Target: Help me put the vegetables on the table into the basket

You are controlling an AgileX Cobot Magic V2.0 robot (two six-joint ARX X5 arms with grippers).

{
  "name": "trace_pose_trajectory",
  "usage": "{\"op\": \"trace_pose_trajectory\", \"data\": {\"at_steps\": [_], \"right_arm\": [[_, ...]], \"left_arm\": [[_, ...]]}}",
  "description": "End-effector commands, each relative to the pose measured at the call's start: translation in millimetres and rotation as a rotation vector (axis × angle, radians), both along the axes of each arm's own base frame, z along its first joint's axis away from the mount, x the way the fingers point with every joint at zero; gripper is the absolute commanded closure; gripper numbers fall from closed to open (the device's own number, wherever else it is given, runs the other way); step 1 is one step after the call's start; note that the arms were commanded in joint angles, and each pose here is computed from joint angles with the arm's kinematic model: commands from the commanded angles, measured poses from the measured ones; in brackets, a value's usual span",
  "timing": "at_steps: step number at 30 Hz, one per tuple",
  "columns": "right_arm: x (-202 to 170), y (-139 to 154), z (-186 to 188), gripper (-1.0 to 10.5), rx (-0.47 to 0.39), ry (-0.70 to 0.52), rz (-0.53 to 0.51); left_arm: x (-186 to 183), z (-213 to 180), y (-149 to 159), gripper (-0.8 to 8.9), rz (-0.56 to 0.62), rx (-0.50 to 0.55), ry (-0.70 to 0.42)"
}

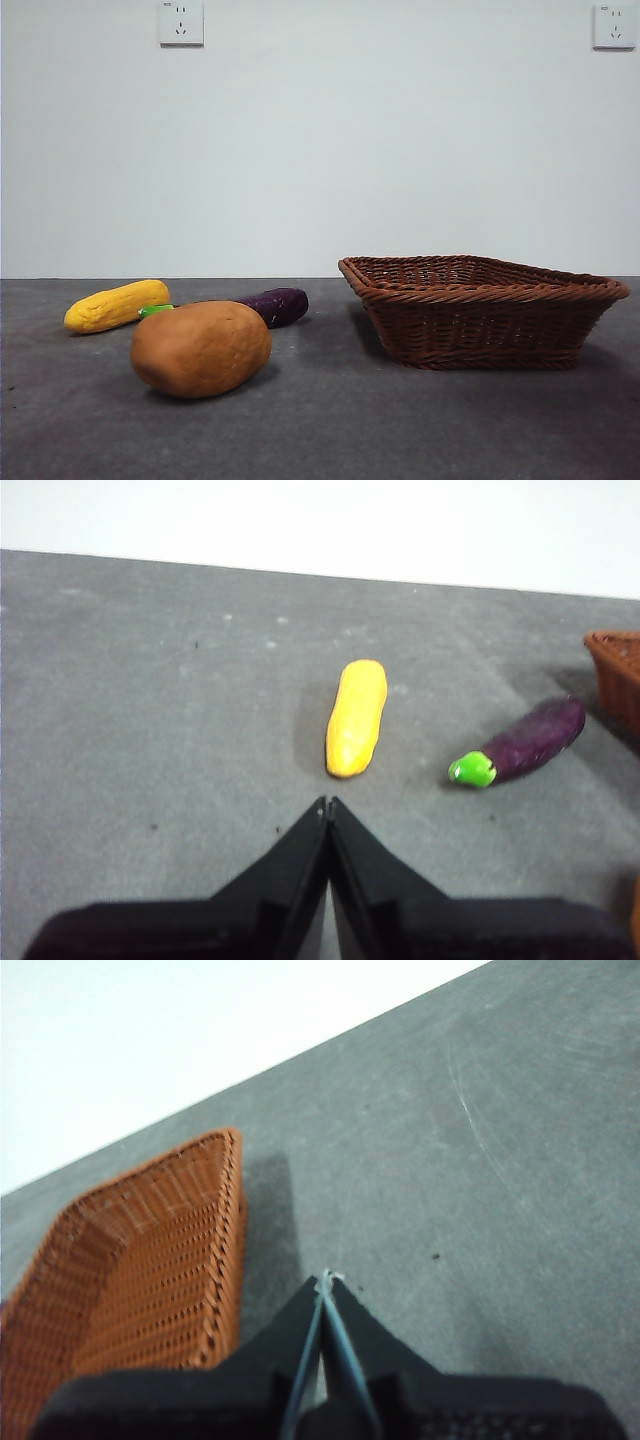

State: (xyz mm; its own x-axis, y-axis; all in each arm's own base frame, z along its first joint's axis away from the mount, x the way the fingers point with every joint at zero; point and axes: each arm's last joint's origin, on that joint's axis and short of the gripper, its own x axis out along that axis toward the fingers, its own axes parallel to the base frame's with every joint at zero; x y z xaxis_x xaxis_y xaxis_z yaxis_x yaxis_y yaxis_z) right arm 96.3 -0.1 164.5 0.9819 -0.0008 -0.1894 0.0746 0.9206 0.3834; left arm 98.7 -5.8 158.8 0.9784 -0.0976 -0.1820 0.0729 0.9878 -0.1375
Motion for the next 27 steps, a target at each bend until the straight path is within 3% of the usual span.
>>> {"op": "trace_pose_trajectory", "data": {"at_steps": [1,11,16,23,27], "right_arm": [[1.2,0.0,14.9,9.5,0.021,-0.01,-0.003],[28.8,3.7,55.6,9.5,0.046,0.122,0.122],[53.5,7.1,72.8,9.5,0.095,0.279,0.233],[92.9,9.2,91.0,9.5,0.159,0.533,0.288],[106.5,10.3,100.7,9.5,0.164,0.621,0.333]], "left_arm": [[0.8,12.5,0.0,8.18,0.002,-0.021,-0.021],[19.3,42.9,-0.7,8.18,0.005,-0.027,0.083],[37.4,58.1,-2.3,8.17,-0.004,-0.103,0.166],[68.3,74.3,-9.7,8.17,-0.18,-0.236,0.291],[84.0,72.1,-15.5,8.17,-0.34,-0.342,0.395]]}}
